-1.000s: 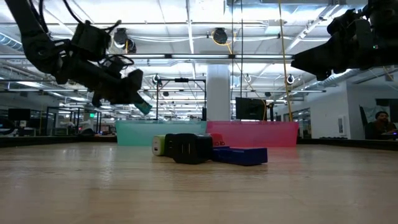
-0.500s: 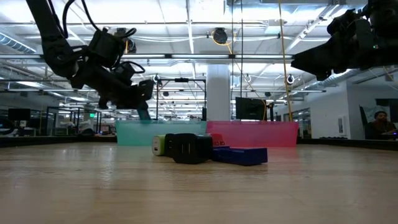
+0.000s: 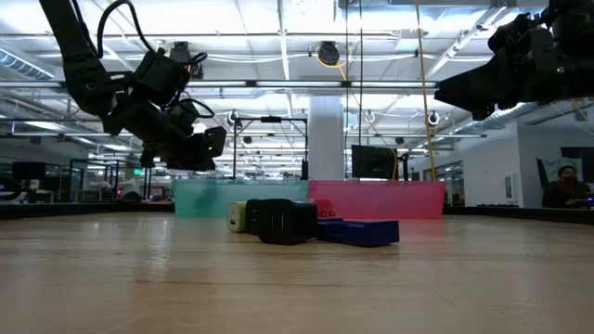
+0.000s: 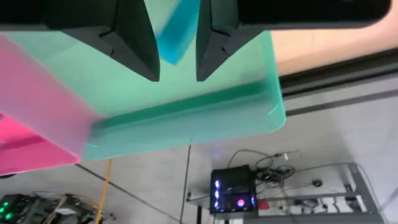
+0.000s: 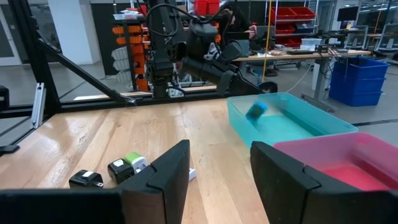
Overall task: Sort charging adapters and watches
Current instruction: Put the blue watch in the blue bin, then put the red charging adapter in the red bin
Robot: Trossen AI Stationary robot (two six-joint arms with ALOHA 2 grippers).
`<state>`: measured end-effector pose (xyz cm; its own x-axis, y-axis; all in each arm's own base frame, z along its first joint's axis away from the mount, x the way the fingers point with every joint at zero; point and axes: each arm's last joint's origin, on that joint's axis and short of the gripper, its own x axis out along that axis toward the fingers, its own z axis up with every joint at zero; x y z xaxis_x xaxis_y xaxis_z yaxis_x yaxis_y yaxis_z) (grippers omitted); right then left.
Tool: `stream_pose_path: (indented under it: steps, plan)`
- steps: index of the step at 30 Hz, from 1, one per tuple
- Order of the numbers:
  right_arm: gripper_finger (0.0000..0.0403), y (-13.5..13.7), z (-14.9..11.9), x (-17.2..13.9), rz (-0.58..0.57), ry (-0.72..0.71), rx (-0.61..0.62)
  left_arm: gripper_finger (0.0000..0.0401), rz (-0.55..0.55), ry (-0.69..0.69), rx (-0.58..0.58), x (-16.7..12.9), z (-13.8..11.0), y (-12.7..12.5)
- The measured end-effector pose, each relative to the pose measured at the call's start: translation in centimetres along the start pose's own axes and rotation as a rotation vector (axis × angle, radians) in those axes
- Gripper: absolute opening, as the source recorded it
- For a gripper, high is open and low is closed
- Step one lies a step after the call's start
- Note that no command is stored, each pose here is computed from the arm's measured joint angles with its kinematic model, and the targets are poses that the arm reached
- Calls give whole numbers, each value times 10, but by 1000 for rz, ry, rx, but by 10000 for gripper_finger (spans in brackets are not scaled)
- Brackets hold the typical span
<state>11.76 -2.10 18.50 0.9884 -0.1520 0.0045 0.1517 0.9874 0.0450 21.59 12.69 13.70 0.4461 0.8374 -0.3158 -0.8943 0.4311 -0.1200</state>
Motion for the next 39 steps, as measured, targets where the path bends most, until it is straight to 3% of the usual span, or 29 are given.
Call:
stream_pose_path:
  steps: [12,29,39]
  plan:
    - [157,0,0,0,-2,-1,-4,108,-21,-16,1,-4,7,0]
    - [157,0,0,0,-4,-1,-4,108,-418,-233,-42,-61,65,-15]
    - [157,0,0,0,-4,-1,-4,108,-806,-278,-106,-104,83,-25]
